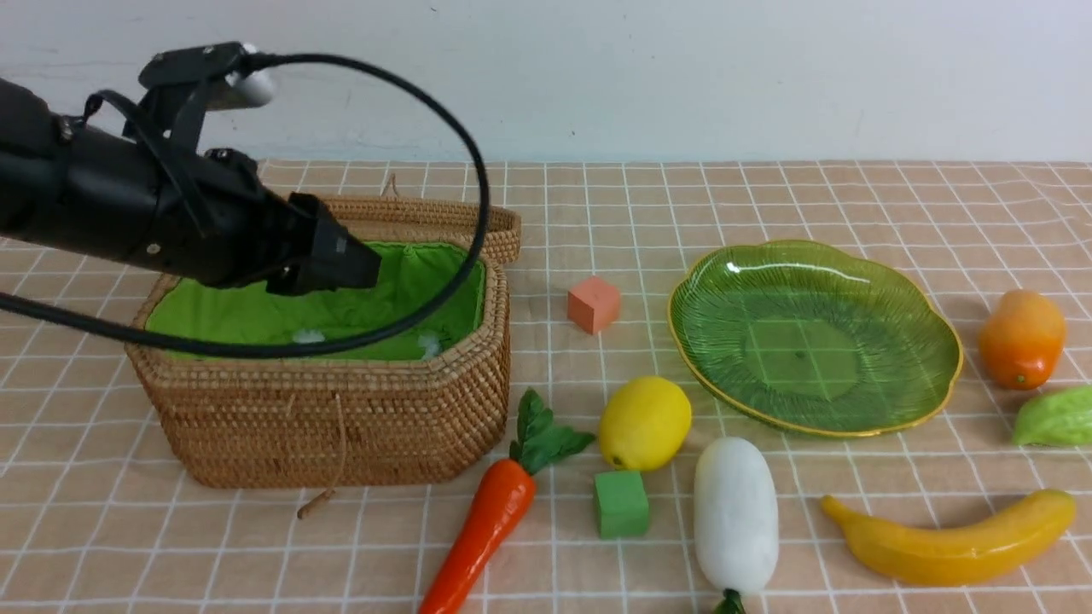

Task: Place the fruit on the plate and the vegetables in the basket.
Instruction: Use the left arm to grab a carrot and put it into the left basket, then grab the mango with your left arm and place it on the right plate, then take a daikon with your left arm and place it on the basket on the left, then use the right arm to grab a banana and put it into the right plate

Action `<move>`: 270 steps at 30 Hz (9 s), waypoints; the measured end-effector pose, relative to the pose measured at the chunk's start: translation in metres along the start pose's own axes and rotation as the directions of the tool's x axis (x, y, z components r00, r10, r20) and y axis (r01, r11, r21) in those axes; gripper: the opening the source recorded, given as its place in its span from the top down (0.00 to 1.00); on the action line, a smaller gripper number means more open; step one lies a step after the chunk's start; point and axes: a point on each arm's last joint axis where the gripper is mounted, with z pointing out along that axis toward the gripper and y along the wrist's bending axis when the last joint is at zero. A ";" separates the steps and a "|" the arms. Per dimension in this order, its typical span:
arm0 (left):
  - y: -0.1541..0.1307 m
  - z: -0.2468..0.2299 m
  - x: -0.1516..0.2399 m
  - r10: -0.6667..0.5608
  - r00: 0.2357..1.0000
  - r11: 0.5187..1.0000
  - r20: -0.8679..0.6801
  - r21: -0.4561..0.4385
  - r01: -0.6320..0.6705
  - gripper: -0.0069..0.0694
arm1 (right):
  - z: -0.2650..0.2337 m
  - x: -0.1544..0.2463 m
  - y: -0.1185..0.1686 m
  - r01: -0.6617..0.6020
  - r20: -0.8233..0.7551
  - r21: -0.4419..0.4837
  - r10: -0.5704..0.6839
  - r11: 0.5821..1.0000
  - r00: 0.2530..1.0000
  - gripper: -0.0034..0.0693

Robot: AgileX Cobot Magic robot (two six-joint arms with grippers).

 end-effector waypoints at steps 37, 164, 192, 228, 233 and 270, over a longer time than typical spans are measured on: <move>-0.086 0.157 0.115 0.075 0.842 0.915 -0.534 -0.299 -0.270 0.58 | -0.027 0.022 0.005 -0.228 -0.498 0.137 0.266 0.964 0.826 0.83; -0.193 0.091 -0.105 0.356 0.934 0.931 -0.038 -0.069 -0.358 0.57 | -0.032 0.010 -0.022 -0.135 -0.493 0.435 0.361 0.890 0.792 0.80; -0.210 0.206 0.038 0.127 0.866 0.976 -0.484 -0.095 -0.197 0.43 | -0.058 0.013 -0.009 -0.160 -0.497 0.417 0.372 0.895 0.784 0.78; -0.153 0.029 -0.063 0.502 0.794 0.781 -0.344 -0.215 -0.587 0.23 | -0.051 0.000 -0.012 -0.155 -0.367 0.387 0.306 0.909 0.878 0.77; -0.062 0.015 -0.071 0.534 0.722 0.694 -0.440 -0.260 -0.671 0.23 | -0.051 0.000 -0.011 -0.158 -0.366 0.380 0.306 0.911 0.879 0.77; -0.115 -0.105 0.000 0.142 0.973 0.963 -0.181 -0.202 -0.178 0.93 | 0.103 0.099 -0.113 0.050 -0.712 0.657 0.597 0.753 0.369 0.74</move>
